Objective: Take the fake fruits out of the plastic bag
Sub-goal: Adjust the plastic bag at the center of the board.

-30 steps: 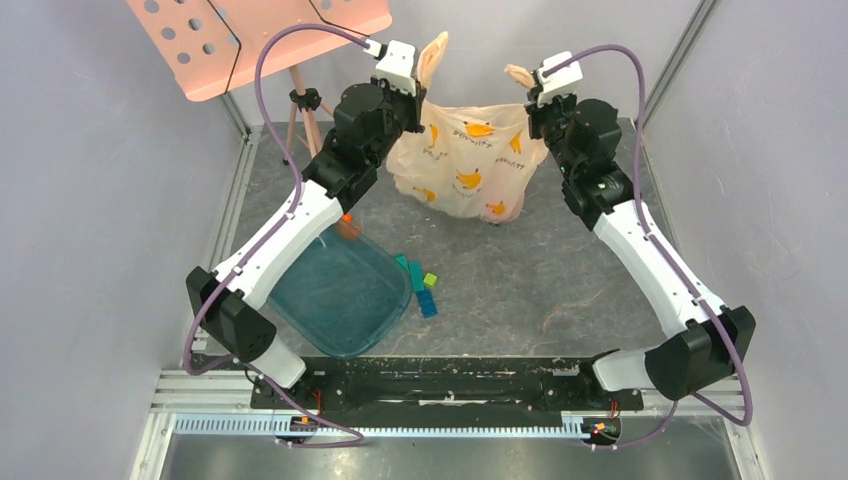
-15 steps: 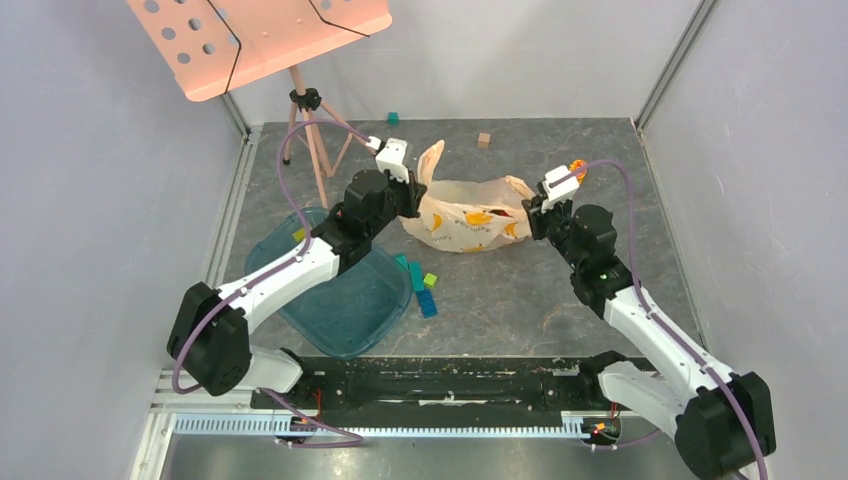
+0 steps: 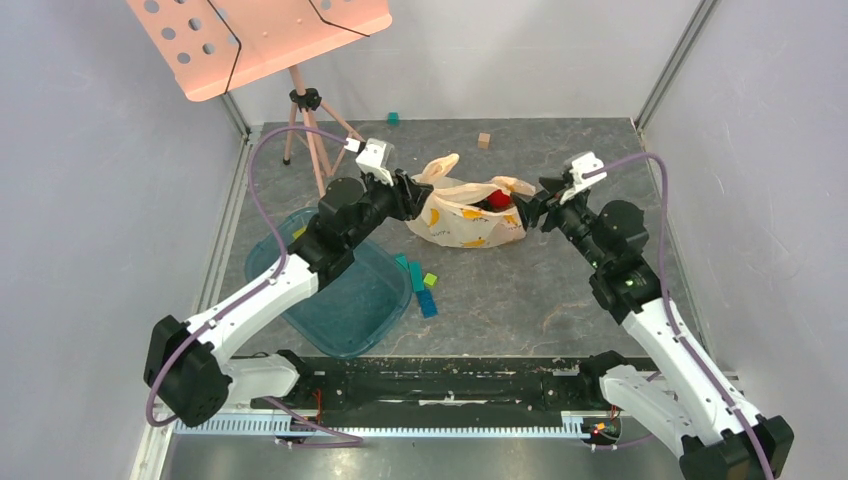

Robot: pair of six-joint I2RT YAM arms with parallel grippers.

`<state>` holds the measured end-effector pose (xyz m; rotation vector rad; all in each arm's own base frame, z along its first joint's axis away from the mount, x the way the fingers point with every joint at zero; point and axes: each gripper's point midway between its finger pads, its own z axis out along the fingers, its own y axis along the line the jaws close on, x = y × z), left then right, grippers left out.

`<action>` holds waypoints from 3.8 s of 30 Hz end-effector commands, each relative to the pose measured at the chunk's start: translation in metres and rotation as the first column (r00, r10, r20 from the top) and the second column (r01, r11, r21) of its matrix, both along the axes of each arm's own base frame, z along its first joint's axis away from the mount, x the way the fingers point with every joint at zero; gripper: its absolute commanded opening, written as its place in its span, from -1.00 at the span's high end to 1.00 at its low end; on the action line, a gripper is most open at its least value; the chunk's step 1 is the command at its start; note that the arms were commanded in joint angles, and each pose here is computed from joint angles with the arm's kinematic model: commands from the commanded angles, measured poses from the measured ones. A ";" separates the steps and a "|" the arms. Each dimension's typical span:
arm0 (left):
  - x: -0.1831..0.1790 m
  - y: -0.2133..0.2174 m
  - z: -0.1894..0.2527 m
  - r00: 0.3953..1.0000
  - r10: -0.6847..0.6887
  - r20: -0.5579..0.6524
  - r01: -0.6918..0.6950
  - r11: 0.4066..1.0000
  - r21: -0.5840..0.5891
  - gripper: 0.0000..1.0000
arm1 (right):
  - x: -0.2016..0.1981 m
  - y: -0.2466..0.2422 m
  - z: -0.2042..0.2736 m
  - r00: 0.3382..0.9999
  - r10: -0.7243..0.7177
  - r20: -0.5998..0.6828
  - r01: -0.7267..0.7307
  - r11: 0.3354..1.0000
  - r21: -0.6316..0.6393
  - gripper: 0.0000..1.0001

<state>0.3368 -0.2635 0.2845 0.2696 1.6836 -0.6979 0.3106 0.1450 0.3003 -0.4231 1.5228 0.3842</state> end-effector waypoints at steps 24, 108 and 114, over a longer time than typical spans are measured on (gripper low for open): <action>-0.015 -0.014 0.017 0.996 -0.018 0.091 0.006 0.992 0.129 -0.25 | 0.019 0.074 0.102 0.940 0.236 -0.244 -0.187 0.960 0.207 -0.02; -0.099 -0.100 0.022 0.976 -0.176 -0.131 0.168 0.983 -0.070 0.96 | 0.032 0.070 -0.098 0.759 0.007 -0.651 0.036 0.998 0.052 1.00; -0.081 -0.118 0.010 0.988 -0.073 -0.134 0.061 0.994 -0.089 0.96 | 0.024 0.060 -0.097 0.768 -0.005 -0.641 0.055 0.997 0.057 1.00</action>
